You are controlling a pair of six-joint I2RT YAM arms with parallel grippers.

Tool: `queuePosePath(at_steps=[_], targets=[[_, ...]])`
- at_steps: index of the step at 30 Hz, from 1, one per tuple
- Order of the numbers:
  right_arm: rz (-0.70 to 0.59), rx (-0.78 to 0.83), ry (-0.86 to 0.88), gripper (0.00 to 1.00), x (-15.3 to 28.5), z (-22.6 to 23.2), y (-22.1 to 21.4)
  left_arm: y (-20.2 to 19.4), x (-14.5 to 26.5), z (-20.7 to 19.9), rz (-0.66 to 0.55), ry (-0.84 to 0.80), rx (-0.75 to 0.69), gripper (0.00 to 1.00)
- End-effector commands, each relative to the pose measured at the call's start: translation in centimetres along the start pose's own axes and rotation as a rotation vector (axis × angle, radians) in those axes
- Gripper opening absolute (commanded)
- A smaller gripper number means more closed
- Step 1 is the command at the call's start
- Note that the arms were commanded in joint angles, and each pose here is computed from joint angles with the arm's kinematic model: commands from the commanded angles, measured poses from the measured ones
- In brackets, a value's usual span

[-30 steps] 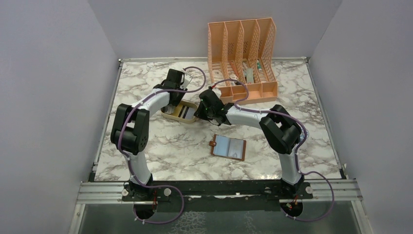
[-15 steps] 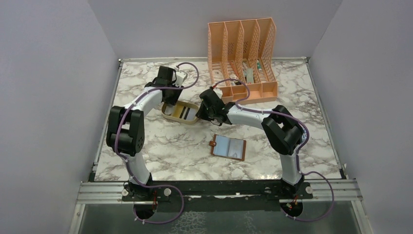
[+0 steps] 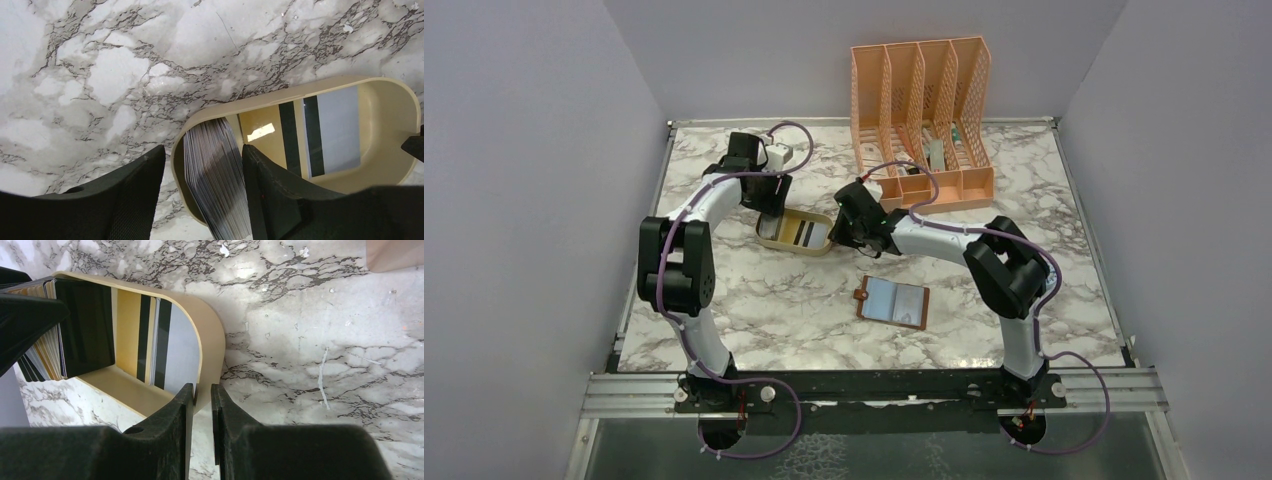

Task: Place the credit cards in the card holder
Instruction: Adjust the credit card in the storage box.

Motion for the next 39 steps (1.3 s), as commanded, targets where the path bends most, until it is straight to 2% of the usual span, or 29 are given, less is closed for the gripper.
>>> queuePosePath(at_steps=[1,9,15,22,28,39], targets=[[0.001,0.034,-0.076,0.19,1.1,-1.8,0.0,-1.4,-0.3,1.5,0.066,0.046,-0.004,0.61],[-0.006,0.043,-0.076,0.19,1.1,-1.7,0.4,-1.2,0.4,2.7,0.056,0.129,-0.007,0.58],[-0.007,0.044,-0.070,0.19,0.9,-1.4,0.5,-0.8,0.9,2.0,0.024,0.103,0.007,0.59],[-0.001,0.044,-0.056,0.19,0.8,-1.1,0.4,-0.8,0.7,1.2,0.020,0.099,0.017,0.55],[0.008,0.041,-0.035,0.18,0.6,-0.8,0.2,-0.6,-1.2,0.9,0.043,0.110,-0.007,0.56],[0.010,0.036,-0.019,0.18,0.5,-0.7,0.0,0.5,-1.8,0.8,-0.002,0.142,-0.039,0.61]])
Point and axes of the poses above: each gripper's point midway between its finger pads, its own x axis back along the fingers, its own z axis along the line the jaws close on, y = z × x, the point moved 1 cm from there along x, back along the fingers, and after that the axes turned 12 degrees about x, right-handed, at the moved point
